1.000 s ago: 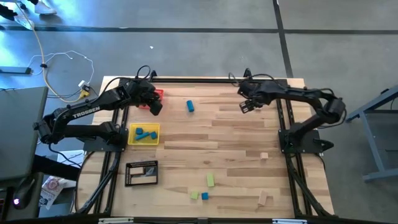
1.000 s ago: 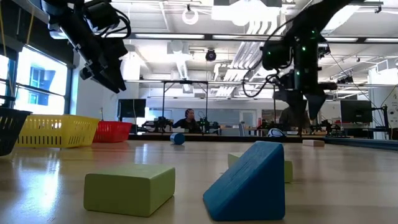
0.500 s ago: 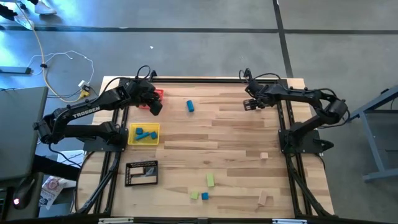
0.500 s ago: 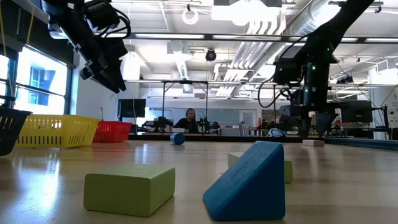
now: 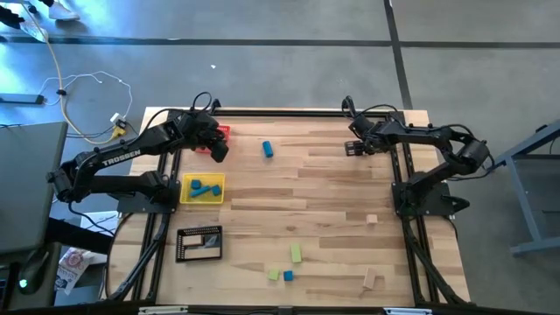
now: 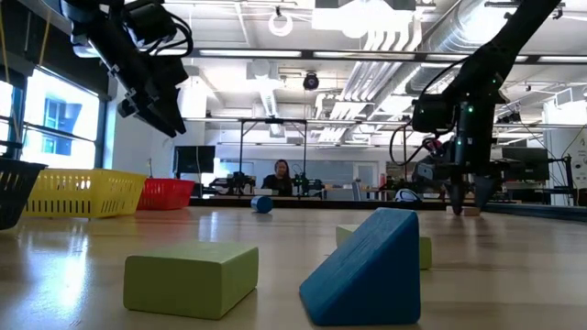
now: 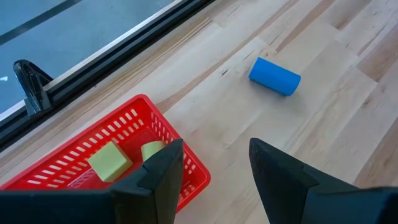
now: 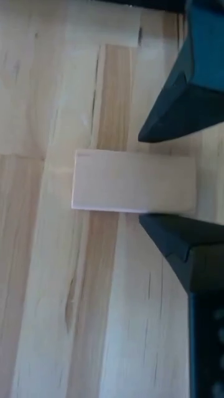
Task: Sort & place blocks by color
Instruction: Put the rectangular wooden block into the black basket
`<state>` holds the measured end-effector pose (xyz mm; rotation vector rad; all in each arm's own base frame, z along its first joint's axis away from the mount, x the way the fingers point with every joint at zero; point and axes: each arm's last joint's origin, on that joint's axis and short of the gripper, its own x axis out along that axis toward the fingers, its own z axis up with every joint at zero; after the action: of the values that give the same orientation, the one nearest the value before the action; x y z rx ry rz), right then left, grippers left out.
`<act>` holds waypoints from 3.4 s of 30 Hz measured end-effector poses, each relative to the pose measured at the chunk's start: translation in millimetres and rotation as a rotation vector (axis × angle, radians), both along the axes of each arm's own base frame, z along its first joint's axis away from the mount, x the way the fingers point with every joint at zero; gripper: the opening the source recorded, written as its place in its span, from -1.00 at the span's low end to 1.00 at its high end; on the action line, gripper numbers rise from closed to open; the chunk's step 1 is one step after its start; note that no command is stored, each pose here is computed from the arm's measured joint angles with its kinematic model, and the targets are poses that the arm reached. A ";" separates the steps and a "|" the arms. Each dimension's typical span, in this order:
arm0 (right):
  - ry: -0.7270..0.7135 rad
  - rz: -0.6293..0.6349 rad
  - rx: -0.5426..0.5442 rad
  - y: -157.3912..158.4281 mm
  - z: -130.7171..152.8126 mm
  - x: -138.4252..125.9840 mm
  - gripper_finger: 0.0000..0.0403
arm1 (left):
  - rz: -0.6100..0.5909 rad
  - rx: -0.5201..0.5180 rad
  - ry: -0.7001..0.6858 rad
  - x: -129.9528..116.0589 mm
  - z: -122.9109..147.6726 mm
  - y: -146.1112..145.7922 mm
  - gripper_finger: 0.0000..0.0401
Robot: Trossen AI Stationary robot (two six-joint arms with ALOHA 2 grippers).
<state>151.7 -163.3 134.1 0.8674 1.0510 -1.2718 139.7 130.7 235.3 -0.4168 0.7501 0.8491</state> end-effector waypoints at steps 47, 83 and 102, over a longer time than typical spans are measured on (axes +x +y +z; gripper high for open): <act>-0.943 0.799 -0.329 140.1 63.5 138.5 -0.51 | -0.173 -0.042 -0.081 8.4 2.1 -5.6 0.07; -1.036 1.139 -0.742 159.7 103.5 205.9 -0.51 | -0.741 0.190 -0.388 81.0 25.9 -76.2 0.06; -0.930 1.237 -0.666 161.2 98.8 238.4 -0.51 | -0.736 0.187 -0.425 89.0 24.7 -76.8 -0.07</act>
<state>390.0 -2.0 232.9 0.1011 0.1975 -0.0353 228.6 53.8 260.0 -0.1202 0.3703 0.1210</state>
